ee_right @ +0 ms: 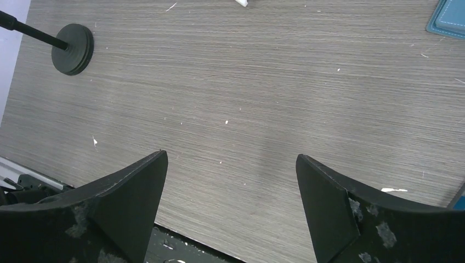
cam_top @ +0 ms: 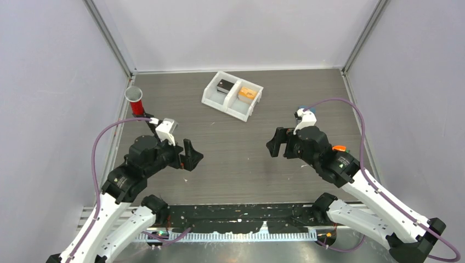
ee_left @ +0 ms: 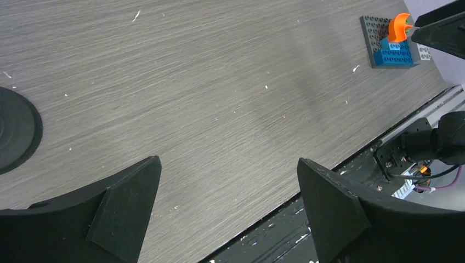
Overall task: Take the credit cards out of the card holder
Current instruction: Move the card holder to the center of the board.
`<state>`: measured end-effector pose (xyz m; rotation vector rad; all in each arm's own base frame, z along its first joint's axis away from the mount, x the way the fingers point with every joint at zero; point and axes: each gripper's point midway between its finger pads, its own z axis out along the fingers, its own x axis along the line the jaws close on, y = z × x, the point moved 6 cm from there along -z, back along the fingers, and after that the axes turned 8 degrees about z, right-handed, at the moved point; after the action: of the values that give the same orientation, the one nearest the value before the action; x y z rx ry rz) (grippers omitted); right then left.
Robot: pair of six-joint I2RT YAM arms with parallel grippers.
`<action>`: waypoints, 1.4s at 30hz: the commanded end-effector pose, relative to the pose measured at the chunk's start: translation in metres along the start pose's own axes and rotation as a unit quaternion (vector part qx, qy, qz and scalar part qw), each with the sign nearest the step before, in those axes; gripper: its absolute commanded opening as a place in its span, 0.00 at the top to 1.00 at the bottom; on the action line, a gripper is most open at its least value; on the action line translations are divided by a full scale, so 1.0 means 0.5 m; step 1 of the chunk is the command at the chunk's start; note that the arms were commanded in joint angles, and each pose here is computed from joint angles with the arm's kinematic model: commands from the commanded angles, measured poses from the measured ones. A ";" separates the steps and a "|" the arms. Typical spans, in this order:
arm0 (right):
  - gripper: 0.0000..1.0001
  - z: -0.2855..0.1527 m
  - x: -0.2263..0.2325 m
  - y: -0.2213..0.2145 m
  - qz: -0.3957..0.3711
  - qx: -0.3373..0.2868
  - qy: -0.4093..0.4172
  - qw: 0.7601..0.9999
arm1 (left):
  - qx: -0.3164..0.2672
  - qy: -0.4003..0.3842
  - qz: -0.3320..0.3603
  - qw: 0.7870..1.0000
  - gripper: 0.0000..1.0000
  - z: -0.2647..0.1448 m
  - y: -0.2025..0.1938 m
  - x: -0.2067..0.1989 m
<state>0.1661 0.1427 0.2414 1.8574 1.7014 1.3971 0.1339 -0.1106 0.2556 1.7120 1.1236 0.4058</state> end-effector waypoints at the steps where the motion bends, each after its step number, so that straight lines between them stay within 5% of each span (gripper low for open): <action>1: 0.05 -0.014 0.006 0.028 0.004 -0.037 0.006 0.999 | -0.023 -0.014 0.010 1.000 0.01 -0.008 0.022 -0.009; 14: 0.04 0.010 -0.011 0.084 -0.029 -0.097 -0.079 0.992 | -0.023 -0.008 0.025 0.999 0.01 -0.059 0.005 -0.007; 21: 0.02 0.056 -0.061 0.158 -0.158 -0.139 -0.266 0.941 | -0.028 -0.007 0.029 0.999 0.01 -0.067 -0.033 0.001; 23: 0.01 0.088 -0.078 0.169 -0.185 -0.126 -0.297 0.928 | -0.027 -0.011 0.029 0.999 0.01 -0.069 -0.036 -0.001; 29: 0.26 0.186 -0.158 0.192 -0.164 -0.065 -0.319 0.931 | -0.020 -0.015 0.031 0.999 0.01 -0.068 -0.042 -0.001; 42: 0.40 0.362 -0.307 0.198 -0.087 0.050 -0.344 0.934 | -0.035 -0.016 0.036 0.999 0.01 -0.075 -0.042 -0.001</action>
<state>0.3668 0.0459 0.1432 1.8607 1.5216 0.4056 0.0979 -0.0887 0.2502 1.7090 1.0541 0.4438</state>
